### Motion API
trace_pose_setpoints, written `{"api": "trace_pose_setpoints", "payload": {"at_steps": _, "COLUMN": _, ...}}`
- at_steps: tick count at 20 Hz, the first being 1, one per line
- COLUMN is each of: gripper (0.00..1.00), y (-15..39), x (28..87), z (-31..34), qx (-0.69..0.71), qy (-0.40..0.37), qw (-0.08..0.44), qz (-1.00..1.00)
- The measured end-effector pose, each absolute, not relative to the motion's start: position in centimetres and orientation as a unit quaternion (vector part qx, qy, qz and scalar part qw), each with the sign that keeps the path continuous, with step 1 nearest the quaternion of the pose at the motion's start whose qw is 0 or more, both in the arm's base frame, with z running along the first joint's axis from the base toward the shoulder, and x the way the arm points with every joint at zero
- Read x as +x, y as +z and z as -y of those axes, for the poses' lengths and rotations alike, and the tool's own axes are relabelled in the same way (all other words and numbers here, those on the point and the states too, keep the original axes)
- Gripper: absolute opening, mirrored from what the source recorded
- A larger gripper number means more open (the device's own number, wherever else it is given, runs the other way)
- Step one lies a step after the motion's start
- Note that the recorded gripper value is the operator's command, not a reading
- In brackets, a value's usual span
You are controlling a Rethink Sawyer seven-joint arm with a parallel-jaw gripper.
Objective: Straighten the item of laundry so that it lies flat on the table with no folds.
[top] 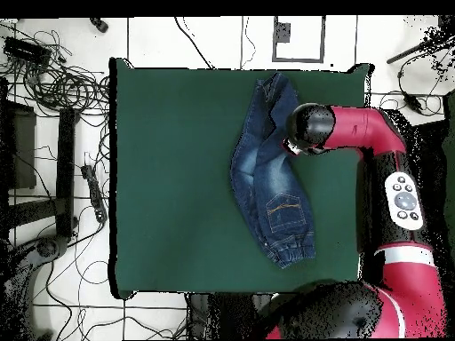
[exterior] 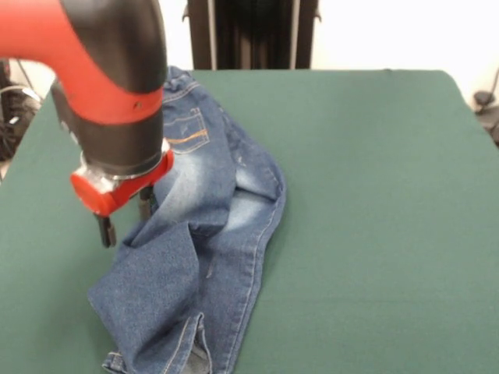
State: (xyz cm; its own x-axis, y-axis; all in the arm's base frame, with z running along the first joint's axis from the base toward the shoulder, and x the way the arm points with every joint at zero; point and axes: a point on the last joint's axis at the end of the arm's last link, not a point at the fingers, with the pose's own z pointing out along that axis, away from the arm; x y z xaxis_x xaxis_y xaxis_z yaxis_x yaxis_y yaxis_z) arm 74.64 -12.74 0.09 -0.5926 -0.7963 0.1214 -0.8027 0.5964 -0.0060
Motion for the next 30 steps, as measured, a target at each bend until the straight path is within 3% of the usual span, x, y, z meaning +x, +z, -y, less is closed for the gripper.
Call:
{"api": "trace_pose_setpoints", "payload": {"at_steps": 10, "gripper": 1.00, "y": 3.4, "x": 72.8, "z": 11.1, "qx": 0.465, "qy": 0.050, "qw": 0.008, "qz": 0.884}}
{"api": "trace_pose_setpoints", "payload": {"at_steps": 19, "gripper": 1.00, "y": 3.1, "x": 69.8, "z": 11.4, "qx": 0.456, "qy": 0.048, "qw": -0.014, "qz": 0.888}}
{"api": "trace_pose_setpoints", "payload": {"at_steps": 30, "gripper": 1.00, "y": 4.7, "x": 61.9, "z": 12.7, "qx": 0.437, "qy": 0.054, "qw": -0.014, "qz": 0.898}}
